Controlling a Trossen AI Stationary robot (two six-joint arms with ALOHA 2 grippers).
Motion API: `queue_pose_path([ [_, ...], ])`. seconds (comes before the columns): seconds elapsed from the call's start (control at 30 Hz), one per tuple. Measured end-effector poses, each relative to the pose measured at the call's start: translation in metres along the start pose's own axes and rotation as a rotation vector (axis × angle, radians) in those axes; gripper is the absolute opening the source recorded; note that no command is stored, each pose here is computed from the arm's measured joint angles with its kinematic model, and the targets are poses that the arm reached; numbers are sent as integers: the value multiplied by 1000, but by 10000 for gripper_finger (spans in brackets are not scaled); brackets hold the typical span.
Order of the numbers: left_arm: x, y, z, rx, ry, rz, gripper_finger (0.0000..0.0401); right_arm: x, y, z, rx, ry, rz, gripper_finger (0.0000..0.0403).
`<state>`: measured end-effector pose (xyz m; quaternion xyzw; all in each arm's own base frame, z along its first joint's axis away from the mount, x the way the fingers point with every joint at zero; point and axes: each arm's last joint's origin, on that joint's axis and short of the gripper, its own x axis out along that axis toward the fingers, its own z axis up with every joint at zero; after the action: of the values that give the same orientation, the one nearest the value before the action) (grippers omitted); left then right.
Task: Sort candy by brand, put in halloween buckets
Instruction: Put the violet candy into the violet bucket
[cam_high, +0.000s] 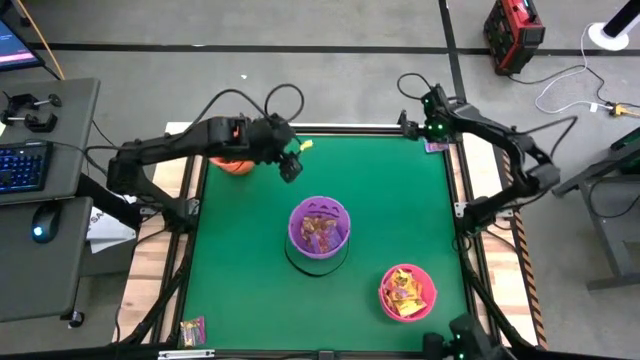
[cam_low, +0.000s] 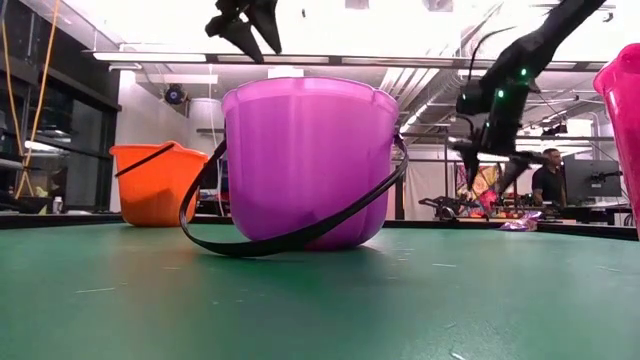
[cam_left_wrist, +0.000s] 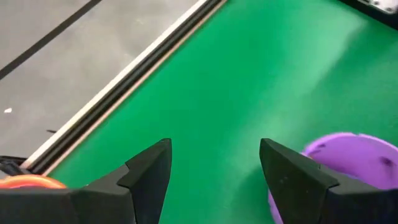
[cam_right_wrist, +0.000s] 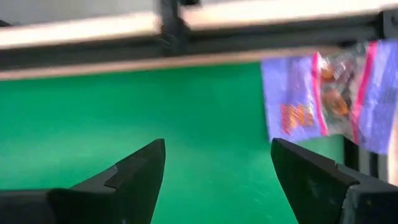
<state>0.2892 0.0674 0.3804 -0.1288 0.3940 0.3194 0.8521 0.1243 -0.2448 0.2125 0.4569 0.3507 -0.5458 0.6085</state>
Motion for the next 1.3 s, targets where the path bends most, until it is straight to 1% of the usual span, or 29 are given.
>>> queue_pose_path([
  [0.1,5,13,4,-6,7,20,232,12,-7,1,1,55,-37,287],
  [0.17,7,21,7,-13,12,27,232,17,-5,3,3,51,-59,287],
  [0.23,10,30,9,-23,17,36,232,23,-4,5,30,31,-77,287],
  [0.33,13,41,12,-52,25,42,232,30,-2,8,104,-22,-120,287],
  [0.43,15,50,14,-79,37,26,232,39,-1,11,199,-81,-182,286],
  [0.5,16,55,15,-76,44,10,232,43,0,12,267,-117,-205,282],
  [0.6,17,58,16,-47,51,-7,232,46,2,14,325,-161,-241,268],
  [0.67,18,61,16,-33,52,-9,232,47,3,18,358,-176,-254,255],
  [0.73,18,63,17,-19,55,-20,232,49,2,20,398,-156,-265,242],
  [0.77,19,64,17,-14,56,-25,232,50,2,22,425,-133,-256,237],
  [0.83,19,66,17,0,58,-31,232,50,3,24,445,-95,-197,229],
  [0.93,20,70,18,14,56,-26,232,39,12,30,387,-131,-138,223],
  [1.03,21,76,19,23,54,-16,232,17,26,35,333,-205,-113,222],
  [1.13,22,82,20,34,54,-3,232,-9,44,37,238,-287,-73,222],
  [1.17,22,84,20,37,55,1,232,-18,52,35,194,-306,-49,222],
  [1.23,22,87,21,45,55,6,232,-32,71,24,65,-317,-4,222],
  [1.27,23,90,21,49,56,11,232,-37,80,14,8,-308,1,222],
  [1.3,23,92,21,54,57,14,232,-41,87,2,-33,-294,-17,222],
])
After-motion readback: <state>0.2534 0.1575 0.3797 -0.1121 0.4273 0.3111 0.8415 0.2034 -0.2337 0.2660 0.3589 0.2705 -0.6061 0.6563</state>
